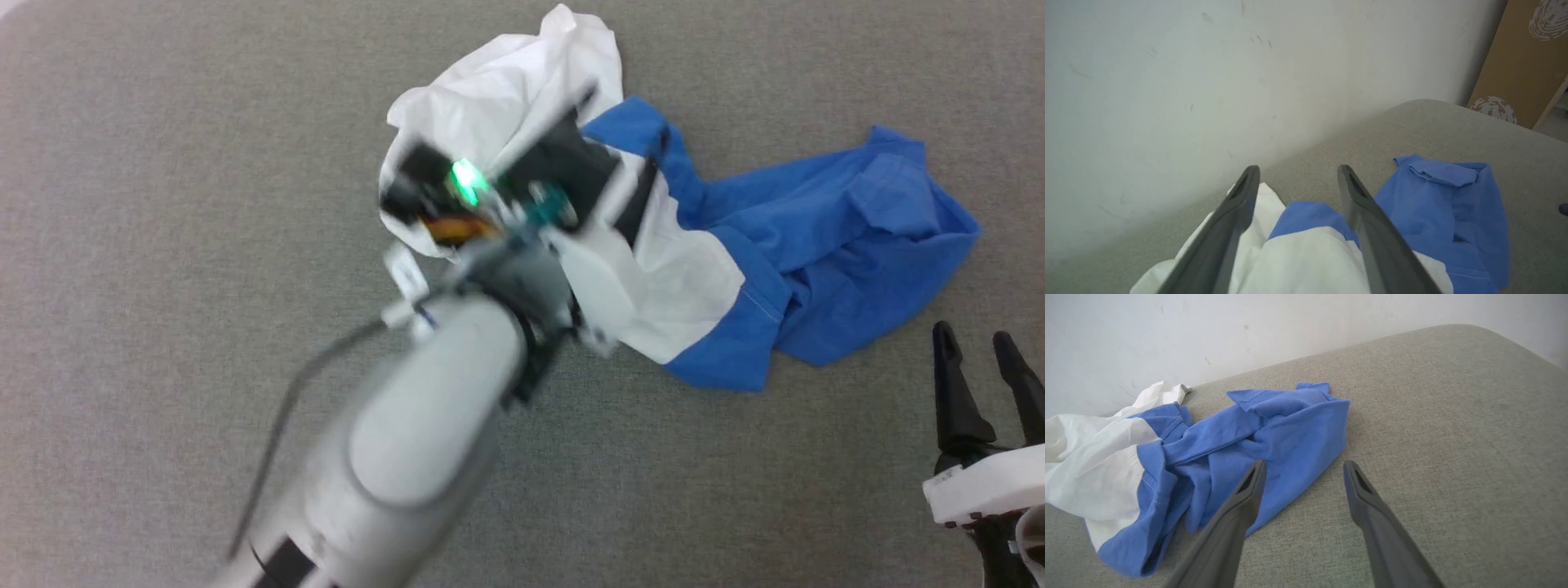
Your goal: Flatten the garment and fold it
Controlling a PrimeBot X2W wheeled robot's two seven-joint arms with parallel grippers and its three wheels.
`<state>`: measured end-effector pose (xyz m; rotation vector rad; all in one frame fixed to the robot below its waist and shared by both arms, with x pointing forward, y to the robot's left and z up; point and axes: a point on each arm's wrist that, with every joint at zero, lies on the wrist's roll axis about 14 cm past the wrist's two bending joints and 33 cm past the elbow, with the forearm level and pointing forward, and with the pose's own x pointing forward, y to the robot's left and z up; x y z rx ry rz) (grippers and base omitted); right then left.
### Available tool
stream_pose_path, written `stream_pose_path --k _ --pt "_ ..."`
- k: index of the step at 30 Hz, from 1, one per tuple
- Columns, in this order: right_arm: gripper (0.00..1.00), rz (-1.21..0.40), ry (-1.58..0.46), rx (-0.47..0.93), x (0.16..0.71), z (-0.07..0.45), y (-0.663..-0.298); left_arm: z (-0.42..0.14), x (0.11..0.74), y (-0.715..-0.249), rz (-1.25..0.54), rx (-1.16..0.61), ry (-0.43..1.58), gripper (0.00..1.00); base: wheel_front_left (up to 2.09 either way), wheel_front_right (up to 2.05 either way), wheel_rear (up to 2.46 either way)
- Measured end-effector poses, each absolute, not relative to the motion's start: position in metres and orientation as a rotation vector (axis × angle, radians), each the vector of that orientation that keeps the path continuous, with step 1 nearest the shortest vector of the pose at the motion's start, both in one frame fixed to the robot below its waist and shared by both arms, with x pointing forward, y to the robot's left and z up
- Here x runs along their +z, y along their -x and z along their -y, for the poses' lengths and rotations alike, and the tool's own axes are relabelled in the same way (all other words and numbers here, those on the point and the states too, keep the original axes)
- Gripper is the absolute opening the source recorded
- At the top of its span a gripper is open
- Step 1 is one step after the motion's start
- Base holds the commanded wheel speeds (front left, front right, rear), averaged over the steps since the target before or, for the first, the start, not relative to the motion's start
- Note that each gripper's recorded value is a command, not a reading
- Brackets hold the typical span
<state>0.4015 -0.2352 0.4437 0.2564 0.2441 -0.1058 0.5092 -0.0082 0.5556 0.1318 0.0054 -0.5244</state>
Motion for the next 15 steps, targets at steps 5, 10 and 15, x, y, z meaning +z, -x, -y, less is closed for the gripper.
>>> stream_pose_path --k 5,10,15 --pt "1.00 -0.257 -0.248 -0.124 0.439 0.242 -0.402 0.034 0.489 -0.466 -0.188 -0.592 -0.086 1.00 0.00 0.00 0.00" --pt "1.00 -0.287 -0.233 -0.146 0.431 0.250 -0.400 0.066 0.457 -0.429 -0.270 -0.685 -0.071 1.00 0.00 0.00 0.00" --pt "1.00 -0.311 -0.228 -0.144 0.423 0.249 -0.401 0.083 0.432 -0.406 -0.343 -0.750 -0.079 1.00 0.00 0.00 0.00"
